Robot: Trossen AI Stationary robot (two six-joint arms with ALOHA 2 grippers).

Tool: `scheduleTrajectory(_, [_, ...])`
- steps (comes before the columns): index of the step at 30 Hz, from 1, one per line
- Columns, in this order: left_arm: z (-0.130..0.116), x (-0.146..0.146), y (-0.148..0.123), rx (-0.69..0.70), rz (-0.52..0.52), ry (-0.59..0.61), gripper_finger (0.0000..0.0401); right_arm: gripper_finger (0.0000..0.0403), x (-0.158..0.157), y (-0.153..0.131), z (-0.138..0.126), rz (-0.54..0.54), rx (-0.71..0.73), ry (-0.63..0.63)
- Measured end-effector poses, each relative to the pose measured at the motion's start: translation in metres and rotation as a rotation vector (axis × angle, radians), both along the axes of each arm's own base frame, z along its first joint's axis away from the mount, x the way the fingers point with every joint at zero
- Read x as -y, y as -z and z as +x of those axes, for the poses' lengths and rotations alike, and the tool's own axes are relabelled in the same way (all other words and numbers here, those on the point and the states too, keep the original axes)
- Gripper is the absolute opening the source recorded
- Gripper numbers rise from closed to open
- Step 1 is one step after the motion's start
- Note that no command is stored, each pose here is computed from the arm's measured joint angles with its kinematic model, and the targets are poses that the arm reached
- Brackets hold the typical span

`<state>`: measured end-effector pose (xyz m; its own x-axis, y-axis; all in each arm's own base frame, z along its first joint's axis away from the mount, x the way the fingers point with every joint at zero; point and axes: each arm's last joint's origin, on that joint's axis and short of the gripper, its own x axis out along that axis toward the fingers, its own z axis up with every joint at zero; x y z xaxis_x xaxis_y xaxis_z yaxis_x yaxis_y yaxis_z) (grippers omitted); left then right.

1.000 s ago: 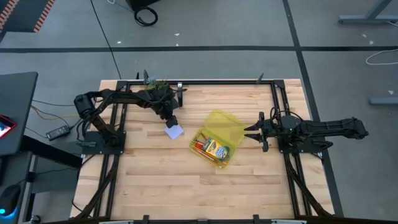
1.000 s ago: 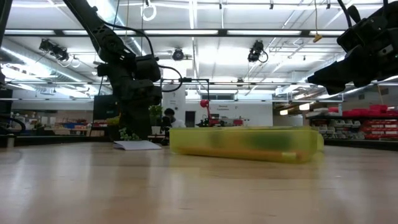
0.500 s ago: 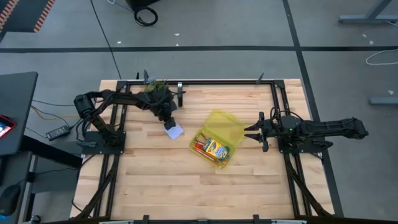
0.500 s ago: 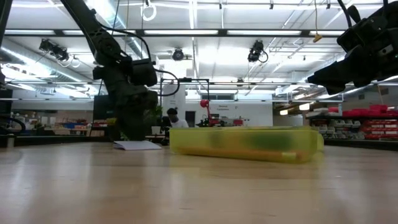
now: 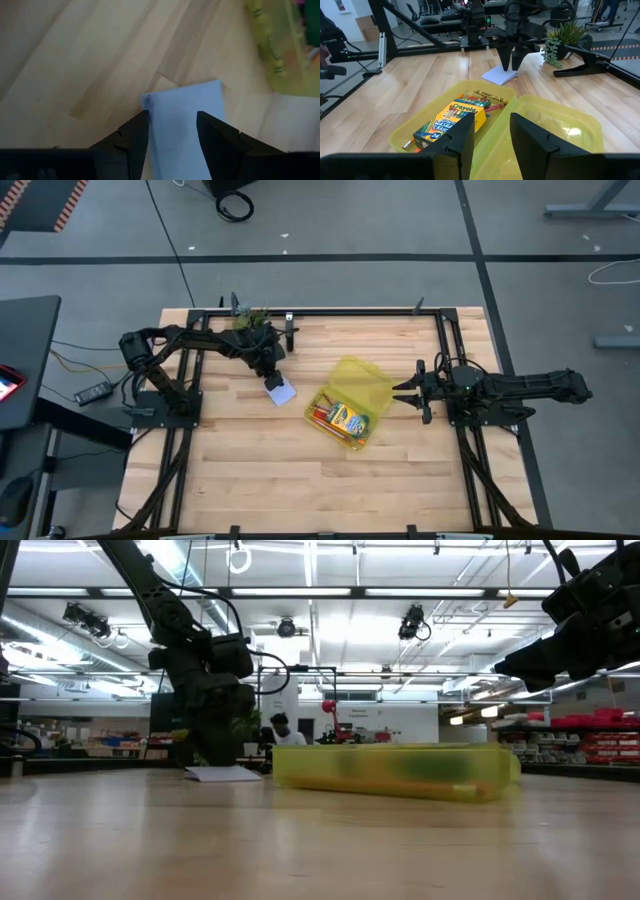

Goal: Pack school essentials
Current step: Put the white sticky notes into the yellow supply box

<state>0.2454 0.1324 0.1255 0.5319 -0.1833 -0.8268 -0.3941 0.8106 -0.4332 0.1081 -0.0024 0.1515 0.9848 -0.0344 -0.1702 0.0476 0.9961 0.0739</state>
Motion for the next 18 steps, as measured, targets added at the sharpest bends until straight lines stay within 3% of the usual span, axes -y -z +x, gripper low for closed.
scheduleTrajectory(18, [0.0018,0.0033,-0.0022,0.064,-0.135,0.024,0.0173,0.0131,0.0,0.0,0.0,0.0,0.0,0.0])
